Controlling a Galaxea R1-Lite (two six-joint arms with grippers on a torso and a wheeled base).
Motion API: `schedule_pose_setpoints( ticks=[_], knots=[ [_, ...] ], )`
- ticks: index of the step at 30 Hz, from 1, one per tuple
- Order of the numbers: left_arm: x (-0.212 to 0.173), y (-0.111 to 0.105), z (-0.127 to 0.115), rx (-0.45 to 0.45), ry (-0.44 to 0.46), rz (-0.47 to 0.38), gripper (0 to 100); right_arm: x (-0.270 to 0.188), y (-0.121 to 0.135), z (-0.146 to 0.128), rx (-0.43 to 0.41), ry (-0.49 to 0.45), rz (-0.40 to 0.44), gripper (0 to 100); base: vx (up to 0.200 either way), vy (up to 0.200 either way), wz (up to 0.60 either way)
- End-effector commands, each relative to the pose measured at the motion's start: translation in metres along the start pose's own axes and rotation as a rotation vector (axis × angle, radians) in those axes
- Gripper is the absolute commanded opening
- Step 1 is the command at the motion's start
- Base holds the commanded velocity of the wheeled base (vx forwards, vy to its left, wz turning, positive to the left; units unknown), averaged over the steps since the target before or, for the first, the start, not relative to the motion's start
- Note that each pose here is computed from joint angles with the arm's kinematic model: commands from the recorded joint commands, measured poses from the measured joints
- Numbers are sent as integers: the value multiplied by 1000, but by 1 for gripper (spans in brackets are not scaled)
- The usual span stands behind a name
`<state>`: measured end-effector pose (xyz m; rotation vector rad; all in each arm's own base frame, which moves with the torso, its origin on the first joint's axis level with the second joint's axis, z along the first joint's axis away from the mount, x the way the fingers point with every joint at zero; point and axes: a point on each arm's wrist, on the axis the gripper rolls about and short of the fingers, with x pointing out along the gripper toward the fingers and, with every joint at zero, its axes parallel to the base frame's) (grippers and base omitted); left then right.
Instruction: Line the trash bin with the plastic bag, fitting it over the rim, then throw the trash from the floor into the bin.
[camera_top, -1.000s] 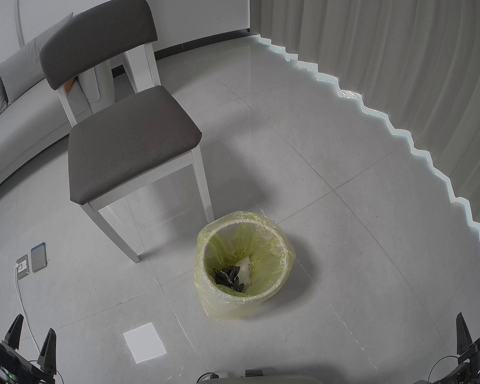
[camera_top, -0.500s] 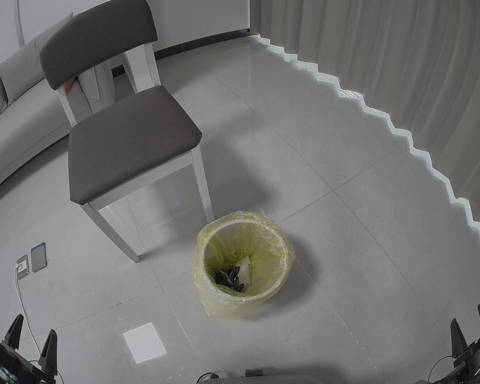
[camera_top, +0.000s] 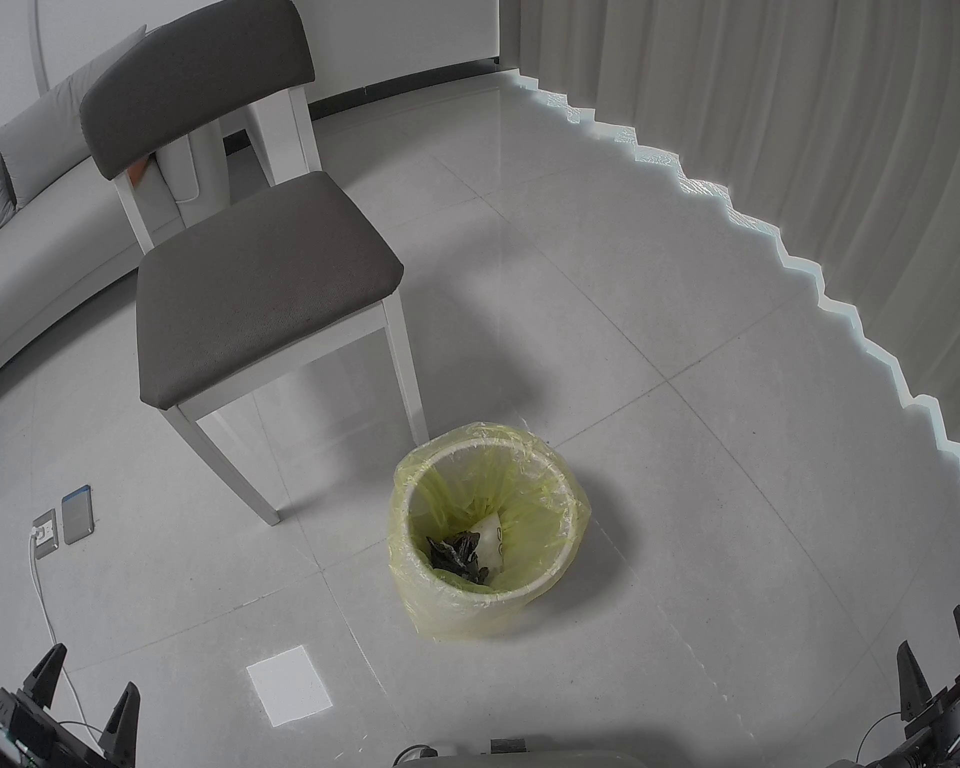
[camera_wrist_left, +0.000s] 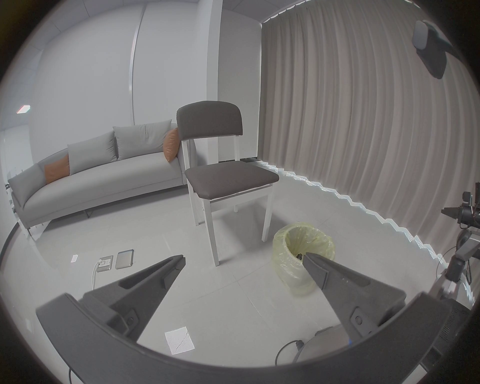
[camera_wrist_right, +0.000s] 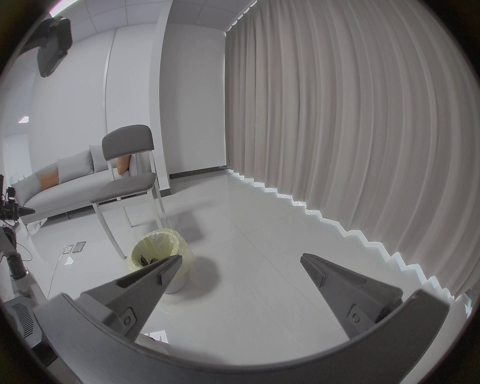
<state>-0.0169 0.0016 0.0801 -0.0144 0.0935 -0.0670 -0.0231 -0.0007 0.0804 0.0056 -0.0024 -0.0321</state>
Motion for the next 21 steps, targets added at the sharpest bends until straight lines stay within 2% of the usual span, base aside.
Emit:
schedule_pose_setpoints(
  ticks=[1,21],
  knots=[
    [1,0,-3,-10,16,4,100,0,0,-5,5,4,6,100,0,0,0],
    [1,0,-4,17,17,2,100,1,0,-5,23,5,-6,100,0,0,0]
  ],
)
